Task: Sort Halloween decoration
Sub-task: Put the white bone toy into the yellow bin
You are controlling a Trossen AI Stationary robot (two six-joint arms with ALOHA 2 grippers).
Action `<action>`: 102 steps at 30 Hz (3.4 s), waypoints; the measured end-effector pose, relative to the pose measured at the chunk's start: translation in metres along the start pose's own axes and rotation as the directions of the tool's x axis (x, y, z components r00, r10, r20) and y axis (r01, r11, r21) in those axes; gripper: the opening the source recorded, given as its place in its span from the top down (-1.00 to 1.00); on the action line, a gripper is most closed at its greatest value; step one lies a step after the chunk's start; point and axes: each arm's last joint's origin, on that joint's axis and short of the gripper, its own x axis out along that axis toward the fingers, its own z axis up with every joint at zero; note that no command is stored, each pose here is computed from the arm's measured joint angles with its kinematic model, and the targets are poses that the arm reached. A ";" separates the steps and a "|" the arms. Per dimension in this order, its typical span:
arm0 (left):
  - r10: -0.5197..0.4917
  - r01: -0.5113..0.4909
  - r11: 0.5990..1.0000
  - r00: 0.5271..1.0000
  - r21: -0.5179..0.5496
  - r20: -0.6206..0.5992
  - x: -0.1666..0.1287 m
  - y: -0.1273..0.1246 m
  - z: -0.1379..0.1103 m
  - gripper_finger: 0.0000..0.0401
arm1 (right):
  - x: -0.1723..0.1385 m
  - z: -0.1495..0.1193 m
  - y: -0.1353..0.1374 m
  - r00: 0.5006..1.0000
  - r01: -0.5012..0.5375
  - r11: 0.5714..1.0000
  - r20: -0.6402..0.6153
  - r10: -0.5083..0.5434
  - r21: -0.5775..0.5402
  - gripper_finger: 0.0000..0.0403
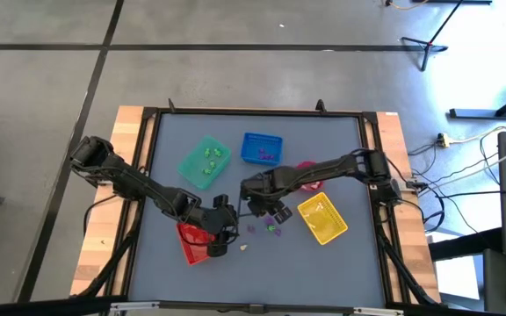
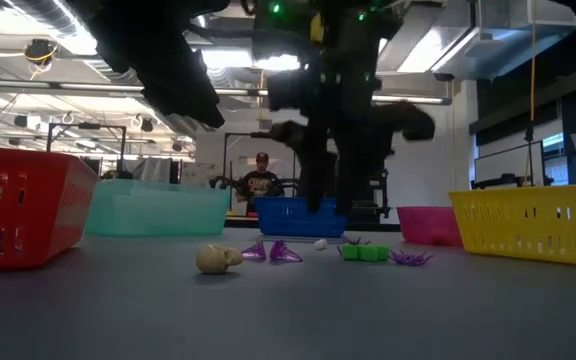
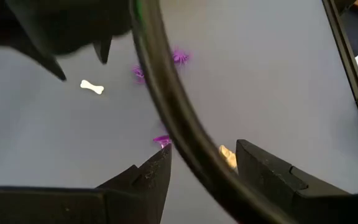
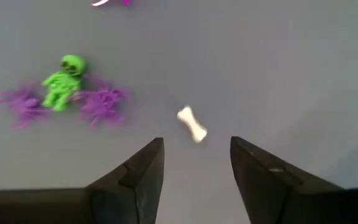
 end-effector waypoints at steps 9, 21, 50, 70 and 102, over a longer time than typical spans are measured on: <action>-0.001 0.001 1.000 1.000 0.000 -0.001 0.000 0.000 0.000 0.18 | 0.021 0.003 -0.004 1.000 0.019 0.999 -0.016 -0.020 -0.038 0.10; 0.000 0.000 1.000 1.000 -0.001 0.000 0.000 0.000 0.000 0.18 | 0.030 -0.002 -0.001 0.999 0.020 0.998 -0.035 -0.022 -0.060 0.10; 0.001 -0.001 1.000 1.000 -0.001 0.000 0.000 0.000 0.000 0.18 | 0.037 -0.006 0.004 0.999 -0.037 0.998 -0.006 0.036 -0.060 0.34; 0.000 0.000 1.000 1.000 -0.001 0.000 0.000 0.000 0.000 0.18 | 0.038 -0.006 0.005 0.999 -0.052 0.997 -0.001 0.052 -0.050 0.75; -0.001 0.001 1.000 1.000 0.000 -0.001 0.000 0.000 0.000 0.18 | 0.032 -0.004 0.004 1.000 -0.026 0.999 -0.011 0.026 0.031 0.44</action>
